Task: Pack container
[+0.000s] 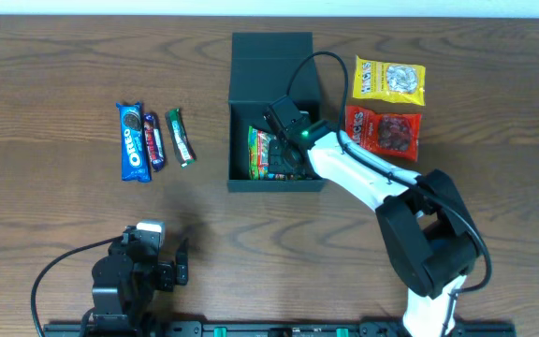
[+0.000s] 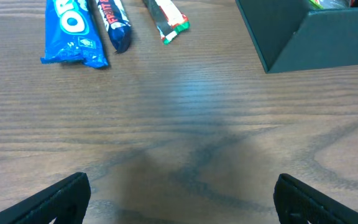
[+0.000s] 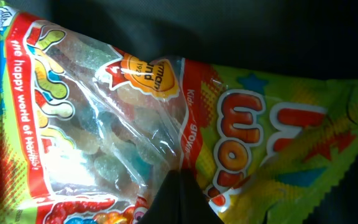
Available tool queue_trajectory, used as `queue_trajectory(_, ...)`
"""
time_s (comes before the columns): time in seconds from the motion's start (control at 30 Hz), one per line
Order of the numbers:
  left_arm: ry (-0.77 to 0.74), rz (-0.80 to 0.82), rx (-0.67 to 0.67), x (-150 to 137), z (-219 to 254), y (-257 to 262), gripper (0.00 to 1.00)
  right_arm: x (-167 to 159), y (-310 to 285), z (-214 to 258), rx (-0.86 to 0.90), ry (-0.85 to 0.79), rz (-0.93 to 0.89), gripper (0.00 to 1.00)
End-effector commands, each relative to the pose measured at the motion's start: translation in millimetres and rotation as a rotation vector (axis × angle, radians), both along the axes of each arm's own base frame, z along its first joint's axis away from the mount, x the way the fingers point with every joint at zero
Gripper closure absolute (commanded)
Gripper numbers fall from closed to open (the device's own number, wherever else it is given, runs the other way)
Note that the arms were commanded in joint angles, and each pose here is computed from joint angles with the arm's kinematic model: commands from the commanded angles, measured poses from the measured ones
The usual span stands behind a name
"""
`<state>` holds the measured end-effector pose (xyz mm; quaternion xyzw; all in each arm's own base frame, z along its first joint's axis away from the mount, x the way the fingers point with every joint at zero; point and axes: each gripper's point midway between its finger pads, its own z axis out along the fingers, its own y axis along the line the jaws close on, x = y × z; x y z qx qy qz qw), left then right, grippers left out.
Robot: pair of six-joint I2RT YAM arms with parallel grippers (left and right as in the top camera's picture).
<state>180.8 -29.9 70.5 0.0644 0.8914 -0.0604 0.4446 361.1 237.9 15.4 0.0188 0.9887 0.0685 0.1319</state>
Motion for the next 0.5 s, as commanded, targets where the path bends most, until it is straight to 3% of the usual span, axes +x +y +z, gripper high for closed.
queue_trajectory(0.0, 0.013, 0.021, 0.016, -0.6, -6.8, 4.8, 0.05, -8.5, -5.5, -21.1, -0.036, 0.058, 0.063, 0.99)
queue_trajectory(0.23, -0.003, -0.034, -0.052, 0.4, -1.1, -9.6, 0.05, -0.1, 12.0, 21.4, 0.054, 0.030, 0.138, 0.99)
queue_trajectory(0.37, 0.019, -0.080, -0.286, -3.8, 11.0, -38.4, 0.05, 24.3, 8.1, 106.8, 0.112, -0.112, 0.119, 0.98)
queue_trajectory(0.4, 0.006, -0.103, -0.347, -2.8, 19.1, -46.6, 0.05, 30.6, 5.7, 131.2, 0.131, -0.166, 0.126, 0.75)
queue_trajectory(0.43, -0.009, -0.140, -0.416, -2.4, 29.6, -56.6, 0.05, 36.8, 1.5, 160.1, 0.154, -0.232, 0.130, 0.21)
queue_trajectory(0.47, -0.024, -0.165, -0.455, -2.0, 37.1, -62.5, 0.05, 40.9, -3.7, 182.2, 0.171, -0.283, 0.126, 0.01)
